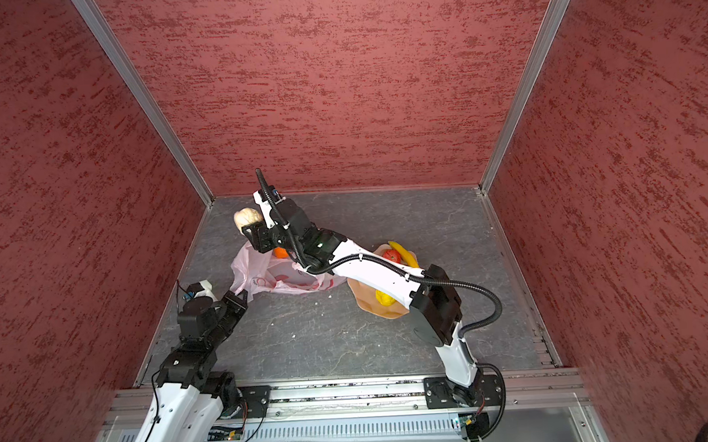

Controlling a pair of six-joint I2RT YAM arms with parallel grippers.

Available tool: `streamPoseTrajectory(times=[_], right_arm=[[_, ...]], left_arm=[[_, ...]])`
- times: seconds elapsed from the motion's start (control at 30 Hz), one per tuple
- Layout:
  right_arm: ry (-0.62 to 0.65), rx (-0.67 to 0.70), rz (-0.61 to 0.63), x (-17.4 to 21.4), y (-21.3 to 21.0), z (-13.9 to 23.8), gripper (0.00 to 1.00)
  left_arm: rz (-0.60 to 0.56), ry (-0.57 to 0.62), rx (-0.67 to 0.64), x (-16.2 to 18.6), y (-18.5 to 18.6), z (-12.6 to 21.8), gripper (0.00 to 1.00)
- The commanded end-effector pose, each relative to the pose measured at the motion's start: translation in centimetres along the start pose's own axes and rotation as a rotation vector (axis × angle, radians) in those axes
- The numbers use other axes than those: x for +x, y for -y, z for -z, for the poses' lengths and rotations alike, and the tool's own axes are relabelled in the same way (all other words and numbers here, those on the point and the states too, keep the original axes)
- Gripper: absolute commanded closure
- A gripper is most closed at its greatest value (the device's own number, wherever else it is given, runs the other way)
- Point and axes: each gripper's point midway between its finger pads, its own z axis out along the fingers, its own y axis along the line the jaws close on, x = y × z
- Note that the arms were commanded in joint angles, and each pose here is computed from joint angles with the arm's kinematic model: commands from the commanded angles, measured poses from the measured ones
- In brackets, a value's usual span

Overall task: Take the fake fruits out of the plastic bag
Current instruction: 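Carry the cream fruit over the pink bowl with the right gripper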

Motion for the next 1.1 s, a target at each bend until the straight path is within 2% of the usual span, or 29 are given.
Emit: streamPoseTrajectory(times=[0.0, 0.43, 0.6, 0.87, 1.07], right_arm=[[0.076, 0.039, 0.049, -1.4, 1.1, -1.0, 0.75], [0.089, 0.211, 0.082, -0.7, 7.0, -3.5, 0.75], [0.099, 0.257, 0.08, -1.6, 8.4, -2.8, 0.75], [0.063, 0.402, 0.106, -2.3, 10.8, 3.4, 0.75], [-0.025, 0.55, 0.052, 1.9, 14.4, 10.5, 0.75]], left_arm=[[-0.005, 0.018, 0.012, -0.9, 0.7, 0.8, 1.0], [0.033, 0.037, 0.027, -2.2, 1.2, 2.6, 1.0], [0.042, 0.057, 0.002, -2.5, 0.6, 2.5, 1.0], [0.046, 0.069, 0.006, -2.6, 0.2, 2.0, 1.0], [-0.023, 0.096, -0.008, -3.6, 0.9, 2.6, 1.0]])
